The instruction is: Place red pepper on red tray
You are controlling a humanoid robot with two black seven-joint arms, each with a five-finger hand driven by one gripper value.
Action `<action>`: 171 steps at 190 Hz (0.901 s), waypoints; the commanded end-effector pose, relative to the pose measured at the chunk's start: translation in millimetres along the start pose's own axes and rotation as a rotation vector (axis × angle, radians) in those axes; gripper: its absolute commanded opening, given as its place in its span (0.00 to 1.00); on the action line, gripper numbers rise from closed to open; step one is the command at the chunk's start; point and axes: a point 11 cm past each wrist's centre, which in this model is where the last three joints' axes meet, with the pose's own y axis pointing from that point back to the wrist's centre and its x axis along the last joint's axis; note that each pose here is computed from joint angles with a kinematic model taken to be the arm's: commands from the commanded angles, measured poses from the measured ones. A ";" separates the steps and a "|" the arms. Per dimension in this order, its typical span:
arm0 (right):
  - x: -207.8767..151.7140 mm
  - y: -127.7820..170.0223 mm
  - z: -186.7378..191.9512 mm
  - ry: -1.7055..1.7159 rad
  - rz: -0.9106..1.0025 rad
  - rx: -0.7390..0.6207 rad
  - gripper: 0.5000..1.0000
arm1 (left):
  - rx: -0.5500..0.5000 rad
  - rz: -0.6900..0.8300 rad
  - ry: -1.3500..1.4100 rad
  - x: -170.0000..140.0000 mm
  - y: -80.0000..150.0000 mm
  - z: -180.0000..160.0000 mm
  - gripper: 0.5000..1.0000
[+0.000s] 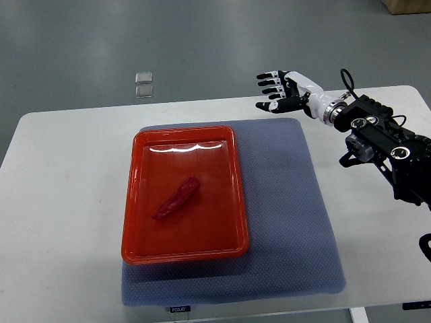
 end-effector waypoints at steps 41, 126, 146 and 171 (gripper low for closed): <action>40.7 9.5 28.7 -0.330 0.192 -0.036 0.77 | -0.001 0.000 0.002 0.2 0.0 0.0 1.00; 39.6 17.2 49.6 -0.424 0.233 -0.052 0.83 | 0.000 0.000 0.000 0.2 0.0 0.0 1.00; 38.7 16.9 49.3 -0.425 0.231 -0.050 0.83 | 0.000 0.002 0.000 0.4 0.0 0.0 1.00; 37.9 16.5 48.5 -0.425 0.227 -0.047 0.83 | 0.000 -0.001 0.000 -0.3 0.0 0.0 1.00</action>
